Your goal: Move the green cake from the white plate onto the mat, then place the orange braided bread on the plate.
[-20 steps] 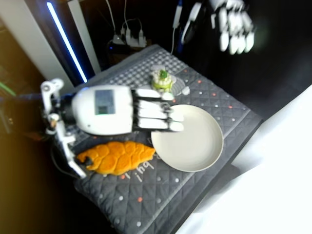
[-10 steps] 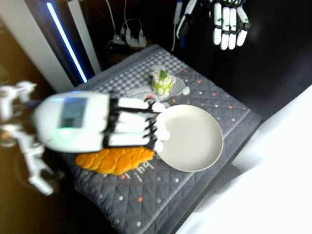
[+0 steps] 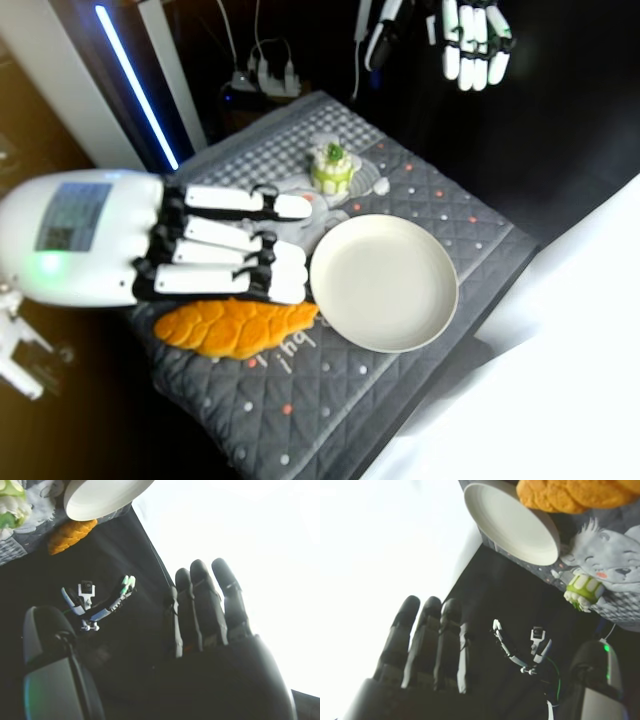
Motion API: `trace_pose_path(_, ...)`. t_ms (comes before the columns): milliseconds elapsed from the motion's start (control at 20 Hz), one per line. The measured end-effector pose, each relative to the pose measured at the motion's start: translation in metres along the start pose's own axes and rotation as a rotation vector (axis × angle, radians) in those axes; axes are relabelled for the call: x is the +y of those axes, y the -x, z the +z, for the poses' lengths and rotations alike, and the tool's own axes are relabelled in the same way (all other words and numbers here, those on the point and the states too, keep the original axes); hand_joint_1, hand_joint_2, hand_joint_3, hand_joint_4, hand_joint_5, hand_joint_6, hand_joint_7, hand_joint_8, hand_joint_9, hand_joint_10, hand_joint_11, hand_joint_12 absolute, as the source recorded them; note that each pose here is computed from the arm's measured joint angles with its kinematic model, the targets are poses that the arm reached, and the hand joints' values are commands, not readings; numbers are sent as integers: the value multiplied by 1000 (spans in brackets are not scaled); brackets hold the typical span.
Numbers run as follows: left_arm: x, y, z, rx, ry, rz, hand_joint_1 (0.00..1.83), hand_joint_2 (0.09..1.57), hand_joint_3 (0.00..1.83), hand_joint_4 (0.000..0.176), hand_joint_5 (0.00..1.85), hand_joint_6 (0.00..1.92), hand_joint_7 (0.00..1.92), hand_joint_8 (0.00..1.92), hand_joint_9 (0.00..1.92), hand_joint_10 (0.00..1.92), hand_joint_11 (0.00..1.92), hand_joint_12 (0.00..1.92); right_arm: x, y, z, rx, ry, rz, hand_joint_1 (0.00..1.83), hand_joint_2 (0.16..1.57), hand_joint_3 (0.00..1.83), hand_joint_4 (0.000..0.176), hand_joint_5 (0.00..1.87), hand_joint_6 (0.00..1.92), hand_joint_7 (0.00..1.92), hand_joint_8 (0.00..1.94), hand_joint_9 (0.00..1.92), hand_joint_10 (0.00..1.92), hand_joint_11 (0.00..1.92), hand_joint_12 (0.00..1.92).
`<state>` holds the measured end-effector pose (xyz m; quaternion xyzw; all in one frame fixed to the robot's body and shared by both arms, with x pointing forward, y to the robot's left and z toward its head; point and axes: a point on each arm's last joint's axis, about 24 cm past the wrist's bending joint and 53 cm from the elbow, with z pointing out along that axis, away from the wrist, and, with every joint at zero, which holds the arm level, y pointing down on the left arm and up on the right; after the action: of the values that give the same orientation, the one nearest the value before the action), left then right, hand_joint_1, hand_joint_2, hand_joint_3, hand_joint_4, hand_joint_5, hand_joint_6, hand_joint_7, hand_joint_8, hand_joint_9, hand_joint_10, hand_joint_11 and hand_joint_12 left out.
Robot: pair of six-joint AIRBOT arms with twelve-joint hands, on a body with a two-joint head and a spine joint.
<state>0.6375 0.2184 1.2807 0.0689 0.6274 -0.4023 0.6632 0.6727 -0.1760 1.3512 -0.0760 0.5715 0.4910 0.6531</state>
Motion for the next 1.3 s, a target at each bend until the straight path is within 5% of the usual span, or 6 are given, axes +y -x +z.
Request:
trace_pose_path(250, 2, 3, -1, -12, 8, 0, 783, 776, 0, 69, 321, 6, 449, 3, 462, 7, 50, 1009, -5, -13, -4, 49, -37, -17, 731, 730, 0, 76, 109, 2, 220, 1, 176, 3, 0, 589)
trace_pose_path(450, -1, -1, -1, -5, 0, -3, 739, 799, 2, 72, 331, 2, 449, 0, 453, 0, 0, 1144, -19, -26, -9, 89, -90, -18, 716, 698, 0, 18, 147, 2, 335, 4, 292, 20, 0, 684)
trace_pose_path(600, 0, -3, -1, -2, 3, -2, 761, 796, 0, 72, 351, 7, 453, 3, 466, 6, 0, 1188, -40, -48, -22, 125, -156, 47, 720, 698, 0, 23, 132, 0, 286, 0, 287, 12, 0, 682)
trace_pose_path(700, -1, -4, -1, 1, 3, 0, 772, 792, 0, 63, 352, 5, 465, 6, 476, 9, 14, 1201, -50, -53, -28, 130, -185, 64, 777, 715, 1, 81, 93, 4, 275, 4, 230, 5, 0, 556)
trace_pose_path(850, 0, -5, -1, -1, 3, -3, 783, 765, 0, 79, 385, 8, 471, 3, 484, 10, 1, 1323, -43, -53, -20, 102, -147, 90, 736, 697, 0, 49, 150, 3, 384, 7, 308, 11, 0, 720)
trace_pose_path(1300, 1, -14, 0, 10, 5, -17, 800, 750, 0, 70, 395, 5, 492, 5, 502, 19, 3, 1389, -81, -81, -20, 24, -177, 252, 614, 703, 4, 30, 140, 0, 345, 0, 330, 21, 0, 748)
